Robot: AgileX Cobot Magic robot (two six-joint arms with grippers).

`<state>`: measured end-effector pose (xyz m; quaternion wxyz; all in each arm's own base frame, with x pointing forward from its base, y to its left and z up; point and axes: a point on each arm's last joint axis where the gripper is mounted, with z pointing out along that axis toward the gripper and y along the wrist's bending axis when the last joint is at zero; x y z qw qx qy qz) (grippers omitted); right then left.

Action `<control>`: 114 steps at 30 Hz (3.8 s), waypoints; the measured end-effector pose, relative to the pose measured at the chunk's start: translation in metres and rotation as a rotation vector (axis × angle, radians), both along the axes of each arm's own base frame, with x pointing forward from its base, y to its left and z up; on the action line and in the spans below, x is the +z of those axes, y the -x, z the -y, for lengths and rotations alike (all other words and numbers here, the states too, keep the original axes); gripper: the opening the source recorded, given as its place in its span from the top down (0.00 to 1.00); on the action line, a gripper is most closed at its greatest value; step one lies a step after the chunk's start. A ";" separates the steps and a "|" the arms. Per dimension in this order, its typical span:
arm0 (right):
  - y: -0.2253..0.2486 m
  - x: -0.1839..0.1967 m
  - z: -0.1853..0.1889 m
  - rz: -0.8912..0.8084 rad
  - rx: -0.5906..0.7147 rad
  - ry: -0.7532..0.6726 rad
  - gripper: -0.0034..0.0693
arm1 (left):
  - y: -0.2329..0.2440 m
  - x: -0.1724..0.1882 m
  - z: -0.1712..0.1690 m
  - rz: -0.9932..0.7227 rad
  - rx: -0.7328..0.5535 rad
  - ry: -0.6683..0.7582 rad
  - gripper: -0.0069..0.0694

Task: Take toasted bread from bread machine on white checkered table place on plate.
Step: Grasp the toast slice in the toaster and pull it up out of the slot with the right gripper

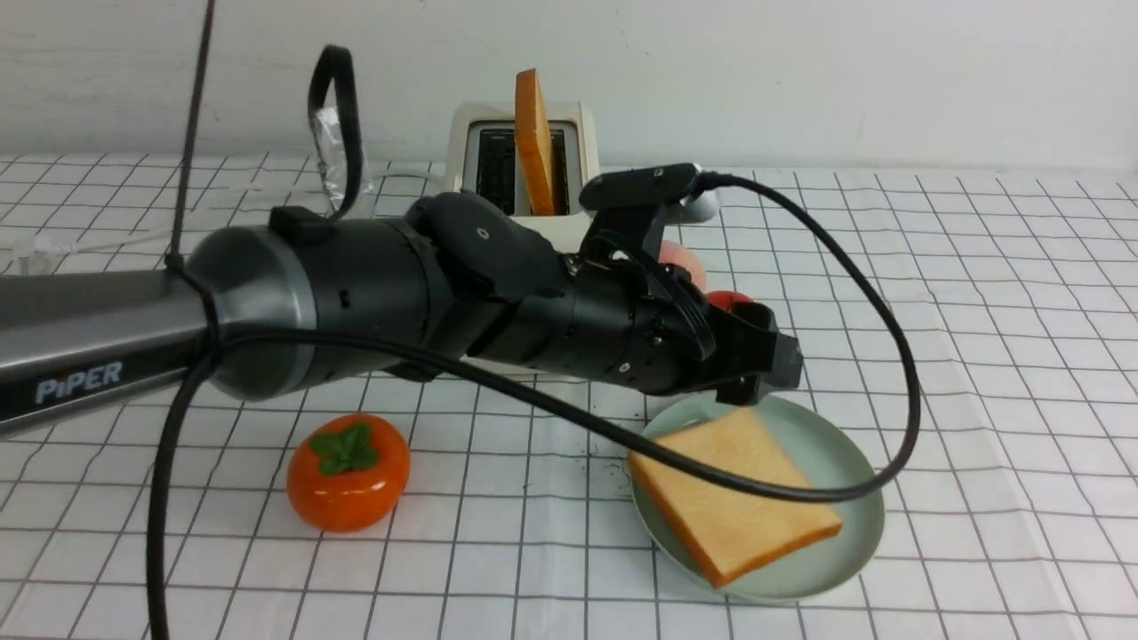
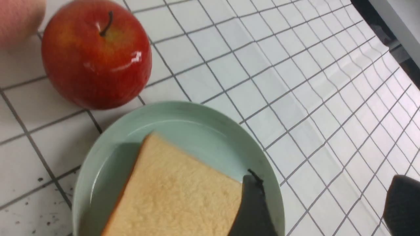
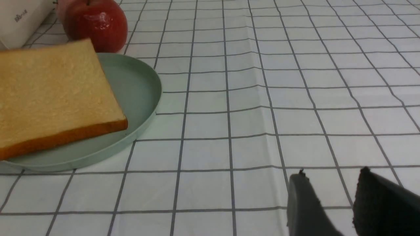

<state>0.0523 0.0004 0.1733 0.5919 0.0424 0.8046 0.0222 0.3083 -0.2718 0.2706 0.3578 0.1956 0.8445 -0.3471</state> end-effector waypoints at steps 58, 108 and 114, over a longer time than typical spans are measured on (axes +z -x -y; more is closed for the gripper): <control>-0.072 0.196 -0.052 -0.461 0.478 -0.371 0.83 | 0.265 -0.013 -0.229 0.653 0.131 0.113 0.93; -0.404 0.149 -0.301 -0.246 0.339 -0.003 0.61 | 0.265 -0.012 -0.229 0.653 0.135 0.121 0.90; -0.404 0.149 -0.303 -0.244 0.351 -0.024 0.81 | 0.265 -0.012 -0.229 0.653 0.135 0.121 0.90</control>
